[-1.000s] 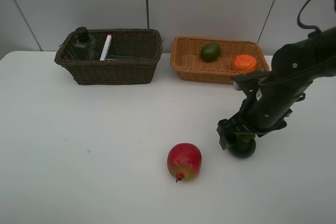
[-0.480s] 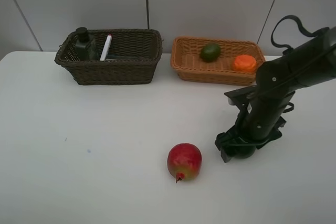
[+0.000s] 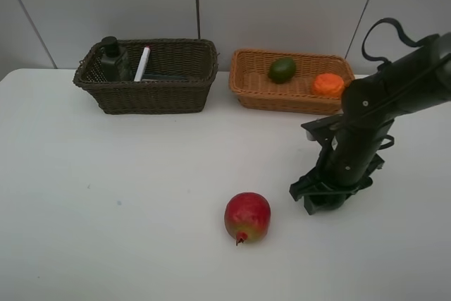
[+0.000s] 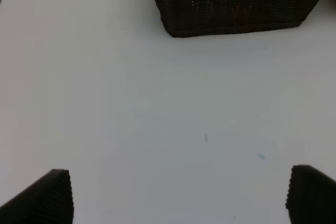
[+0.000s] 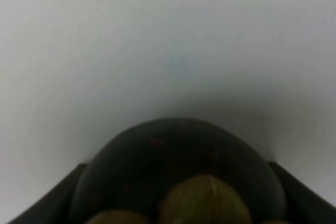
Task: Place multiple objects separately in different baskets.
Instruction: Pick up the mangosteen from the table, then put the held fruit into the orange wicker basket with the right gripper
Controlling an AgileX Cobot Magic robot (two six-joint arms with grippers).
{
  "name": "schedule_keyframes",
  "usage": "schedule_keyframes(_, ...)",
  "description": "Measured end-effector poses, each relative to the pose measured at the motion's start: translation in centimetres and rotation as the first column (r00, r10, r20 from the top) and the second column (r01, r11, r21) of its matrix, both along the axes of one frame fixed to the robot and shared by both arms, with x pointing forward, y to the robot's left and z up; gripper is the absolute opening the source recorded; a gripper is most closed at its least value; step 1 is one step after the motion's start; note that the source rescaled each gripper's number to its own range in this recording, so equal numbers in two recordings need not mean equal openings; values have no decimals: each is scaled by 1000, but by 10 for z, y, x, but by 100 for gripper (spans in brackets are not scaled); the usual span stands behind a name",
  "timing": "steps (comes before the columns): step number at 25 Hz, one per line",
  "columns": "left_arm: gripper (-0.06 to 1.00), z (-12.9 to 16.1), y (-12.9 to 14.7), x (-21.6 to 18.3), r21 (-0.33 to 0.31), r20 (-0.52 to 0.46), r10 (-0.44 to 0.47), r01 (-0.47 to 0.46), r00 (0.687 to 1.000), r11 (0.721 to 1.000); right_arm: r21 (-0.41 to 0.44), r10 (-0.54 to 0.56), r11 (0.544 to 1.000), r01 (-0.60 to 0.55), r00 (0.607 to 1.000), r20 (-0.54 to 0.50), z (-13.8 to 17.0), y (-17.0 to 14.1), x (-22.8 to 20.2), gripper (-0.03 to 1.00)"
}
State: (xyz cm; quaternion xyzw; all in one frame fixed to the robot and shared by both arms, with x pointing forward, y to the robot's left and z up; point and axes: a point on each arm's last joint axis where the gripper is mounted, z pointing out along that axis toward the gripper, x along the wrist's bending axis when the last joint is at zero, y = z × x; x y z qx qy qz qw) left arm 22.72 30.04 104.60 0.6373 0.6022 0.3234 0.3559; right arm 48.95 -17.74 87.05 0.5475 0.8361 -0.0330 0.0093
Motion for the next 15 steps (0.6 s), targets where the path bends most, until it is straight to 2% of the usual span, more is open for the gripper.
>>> schedule_keyframes(4,100,0,0,0,0,0,0,0,1000,1000,11,-25,1000,25,1000,-9,19,8,13,14)
schedule_keyframes(10,100,0,0,0,0,0,0,0,1000,1000,68,-1,998,-14,976,217,87,29,72,14)
schedule_keyframes(13,100,0,0,0,0,0,0,0,1000,1000,80,-26,997,3,958,285,108,27,110,14)
schedule_keyframes(15,100,0,0,0,0,0,0,0,1000,1000,85,-48,996,22,950,307,112,21,136,14)
